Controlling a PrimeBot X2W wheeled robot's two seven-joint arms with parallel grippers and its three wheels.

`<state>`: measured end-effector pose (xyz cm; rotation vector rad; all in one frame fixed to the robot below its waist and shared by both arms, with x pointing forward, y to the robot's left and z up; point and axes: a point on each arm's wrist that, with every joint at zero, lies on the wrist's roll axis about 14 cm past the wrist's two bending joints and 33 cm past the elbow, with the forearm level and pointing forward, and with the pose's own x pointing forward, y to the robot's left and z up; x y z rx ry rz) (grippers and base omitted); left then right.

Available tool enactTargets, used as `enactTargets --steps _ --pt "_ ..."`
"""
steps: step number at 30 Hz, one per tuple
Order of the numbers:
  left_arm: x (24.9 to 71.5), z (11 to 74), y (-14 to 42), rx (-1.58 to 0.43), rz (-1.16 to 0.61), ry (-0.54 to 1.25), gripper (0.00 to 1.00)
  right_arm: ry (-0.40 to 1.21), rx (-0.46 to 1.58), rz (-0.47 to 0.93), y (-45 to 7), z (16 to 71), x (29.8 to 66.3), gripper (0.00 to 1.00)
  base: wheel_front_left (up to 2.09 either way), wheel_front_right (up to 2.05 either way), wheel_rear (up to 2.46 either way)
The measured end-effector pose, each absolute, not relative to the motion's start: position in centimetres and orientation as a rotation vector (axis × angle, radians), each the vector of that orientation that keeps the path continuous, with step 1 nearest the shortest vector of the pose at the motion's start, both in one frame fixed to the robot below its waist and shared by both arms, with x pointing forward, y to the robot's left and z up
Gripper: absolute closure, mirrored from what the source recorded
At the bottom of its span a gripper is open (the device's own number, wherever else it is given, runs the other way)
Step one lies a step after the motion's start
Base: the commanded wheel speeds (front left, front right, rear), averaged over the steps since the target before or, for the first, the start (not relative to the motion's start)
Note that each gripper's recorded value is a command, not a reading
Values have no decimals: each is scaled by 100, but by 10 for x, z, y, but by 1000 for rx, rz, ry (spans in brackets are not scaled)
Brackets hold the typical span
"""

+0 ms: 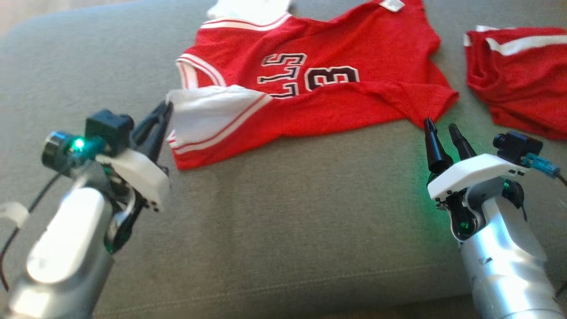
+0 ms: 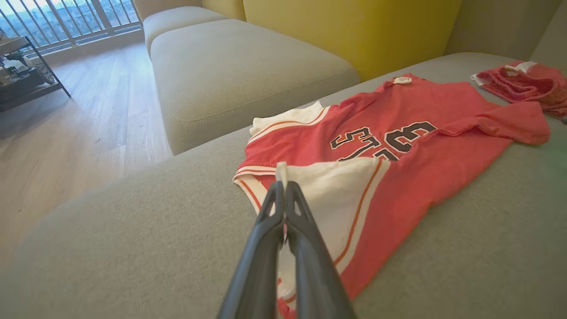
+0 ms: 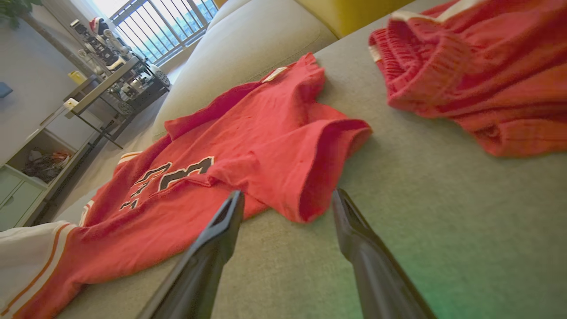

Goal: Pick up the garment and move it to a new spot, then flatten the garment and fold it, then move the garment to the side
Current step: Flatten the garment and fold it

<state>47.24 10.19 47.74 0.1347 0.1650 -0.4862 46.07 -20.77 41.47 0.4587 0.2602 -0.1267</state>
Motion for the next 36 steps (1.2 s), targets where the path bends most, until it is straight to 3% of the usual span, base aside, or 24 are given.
enactTargets --steps 9,24,25,26,27,28,36 --pt "442 488 109 127 -459 132 100 335 521 -153 -195 394 465 0 0 0 0" --pt "438 478 111 124 -450 166 100 367 629 -228 -193 384 483 0 0 0 0" --pt "438 478 110 124 -451 166 100 368 628 -230 -193 383 482 3 0 0 0" --pt "438 478 110 124 -451 167 100 370 628 -231 -193 382 482 62 0 0 0" --pt "438 478 110 124 -451 168 100 371 633 -233 -193 382 483 90 0 0 0" --pt "438 477 110 126 -452 172 100 372 633 -232 -193 383 483 100 0 0 0" --pt "439 486 110 153 -434 137 100 335 603 -192 -190 399 485 100 0 0 0"
